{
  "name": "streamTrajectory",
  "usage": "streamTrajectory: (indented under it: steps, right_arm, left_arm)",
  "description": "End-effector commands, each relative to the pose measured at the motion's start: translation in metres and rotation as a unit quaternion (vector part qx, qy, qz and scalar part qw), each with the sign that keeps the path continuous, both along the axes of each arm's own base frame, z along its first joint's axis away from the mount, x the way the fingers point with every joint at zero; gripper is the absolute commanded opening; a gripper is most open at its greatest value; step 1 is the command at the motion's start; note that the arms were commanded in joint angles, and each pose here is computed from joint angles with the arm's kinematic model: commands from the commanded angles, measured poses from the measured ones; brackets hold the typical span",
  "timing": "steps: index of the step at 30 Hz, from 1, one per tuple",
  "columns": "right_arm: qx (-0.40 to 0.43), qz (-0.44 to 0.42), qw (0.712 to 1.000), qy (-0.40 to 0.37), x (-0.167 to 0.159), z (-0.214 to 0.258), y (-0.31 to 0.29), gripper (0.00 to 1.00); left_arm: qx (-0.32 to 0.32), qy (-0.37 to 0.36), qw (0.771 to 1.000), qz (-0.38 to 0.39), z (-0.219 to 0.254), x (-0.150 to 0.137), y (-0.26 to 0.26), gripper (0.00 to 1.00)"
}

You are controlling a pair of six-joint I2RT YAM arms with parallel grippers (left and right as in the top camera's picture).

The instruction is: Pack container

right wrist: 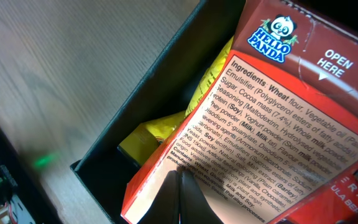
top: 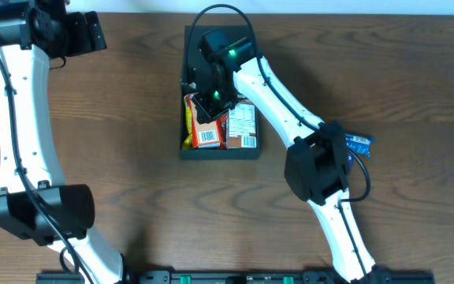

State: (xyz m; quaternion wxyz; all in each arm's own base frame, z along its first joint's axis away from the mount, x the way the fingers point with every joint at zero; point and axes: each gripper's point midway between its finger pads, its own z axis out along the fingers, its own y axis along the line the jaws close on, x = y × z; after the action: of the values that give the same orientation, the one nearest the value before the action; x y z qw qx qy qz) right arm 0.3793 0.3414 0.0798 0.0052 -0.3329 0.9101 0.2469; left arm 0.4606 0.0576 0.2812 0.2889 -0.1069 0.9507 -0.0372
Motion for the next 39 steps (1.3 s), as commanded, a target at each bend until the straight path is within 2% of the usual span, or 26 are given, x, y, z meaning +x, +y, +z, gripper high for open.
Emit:
streamTrajectory:
  steps: [1, 6, 12, 17, 22, 39]
  right_arm:
    - [-0.012, 0.015, 1.0, 0.003, -0.003, -0.02, 0.004, 0.01]
    - [-0.006, 0.016, 1.0, 0.004, -0.003, -0.017, 0.006, 0.01]
    - [0.021, -0.003, 0.999, -0.048, 0.019, 0.032, -0.004, 0.01]
    - [-0.051, -0.049, 0.993, -0.093, 0.045, 0.043, -0.055, 0.02]
    - [-0.076, -0.054, 0.994, -0.06, 0.036, 0.028, -0.071, 0.01]
    - [-0.1, -0.015, 0.995, -0.014, 0.004, -0.007, -0.063, 0.02]
  left_arm:
    - [0.002, 0.008, 1.0, 0.002, -0.005, 0.0, 0.002, 0.95]
    - [0.002, 0.008, 1.0, 0.001, -0.005, 0.0, 0.002, 0.95]
    - [0.002, 0.009, 1.0, 0.001, -0.005, 0.0, 0.002, 0.95]
    - [0.002, 0.009, 1.0, 0.001, -0.005, 0.0, 0.002, 0.95]
    - [0.002, 0.008, 1.0, 0.002, -0.005, 0.0, 0.002, 0.95]
    - [0.003, 0.007, 1.0, 0.002, -0.005, 0.001, 0.003, 0.95]
